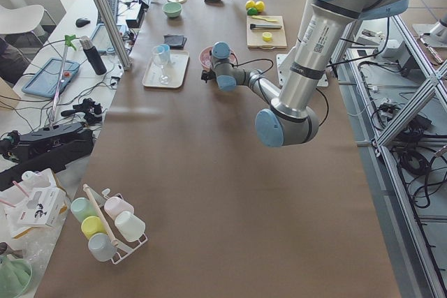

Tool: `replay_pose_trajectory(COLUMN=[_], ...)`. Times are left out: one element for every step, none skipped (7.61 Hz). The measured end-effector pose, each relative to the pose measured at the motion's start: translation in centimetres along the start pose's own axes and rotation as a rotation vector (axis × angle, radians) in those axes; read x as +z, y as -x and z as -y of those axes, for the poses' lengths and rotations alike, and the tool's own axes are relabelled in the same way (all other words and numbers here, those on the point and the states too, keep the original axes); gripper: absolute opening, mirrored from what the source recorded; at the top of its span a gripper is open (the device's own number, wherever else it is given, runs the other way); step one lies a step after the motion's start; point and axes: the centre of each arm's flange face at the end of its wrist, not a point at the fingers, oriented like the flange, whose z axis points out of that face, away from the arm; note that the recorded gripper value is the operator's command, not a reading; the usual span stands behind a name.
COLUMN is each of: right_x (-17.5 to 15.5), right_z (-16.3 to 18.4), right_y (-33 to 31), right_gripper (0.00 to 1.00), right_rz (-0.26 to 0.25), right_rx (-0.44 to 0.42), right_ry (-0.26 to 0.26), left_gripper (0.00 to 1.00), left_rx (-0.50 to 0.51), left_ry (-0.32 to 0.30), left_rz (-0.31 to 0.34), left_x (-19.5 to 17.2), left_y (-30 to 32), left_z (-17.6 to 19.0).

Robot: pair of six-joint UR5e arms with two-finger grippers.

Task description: Put ice in cup with scoop

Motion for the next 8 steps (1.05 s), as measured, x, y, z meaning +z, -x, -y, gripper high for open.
replay_pose_trajectory(right_x=[0.1,0.1,0.0,-0.3,-0.6,-1.3,-2.8,-5.1], right_z=[-0.1,-0.3,-0.6,-0.6,-0.5,0.0,1.0,2.9], right_y=[0.3,0.3,0.2,0.5,1.2,2.2,3.7,5.1], right_gripper=[0.0,0.0,0.0,0.0,0.0,0.0,0.0,0.0], right_rz=[0.002,0.002,0.003,0.01,0.026,0.049,0.061,0.061], right_rx=[-0.001,-0.005,-0.011,-0.027,-0.067,-0.121,-0.187,-0.296], right_ry=[0.002,0.005,0.01,0.013,0.024,0.042,0.041,0.025], left_gripper=[0.99,0.99,0.99,0.99,0.99,0.99,0.99,0.99], left_rx=[-0.024,-0.045,-0.057,-0.063,-0.065,-0.067,-0.069,-0.072], left_ry=[0.012,0.019,0.023,0.025,0.025,0.027,0.028,0.029], left_rz=[-0.003,-0.007,-0.009,-0.01,-0.009,-0.009,-0.009,-0.01], left_x=[0.0,0.0,0.0,0.0,0.0,0.0,0.1,0.1], left_y=[0.3,0.4,0.5,0.5,0.5,0.6,0.6,0.6], left_z=[1.3,1.9,2.0,2.0,1.9,1.9,1.8,1.7])
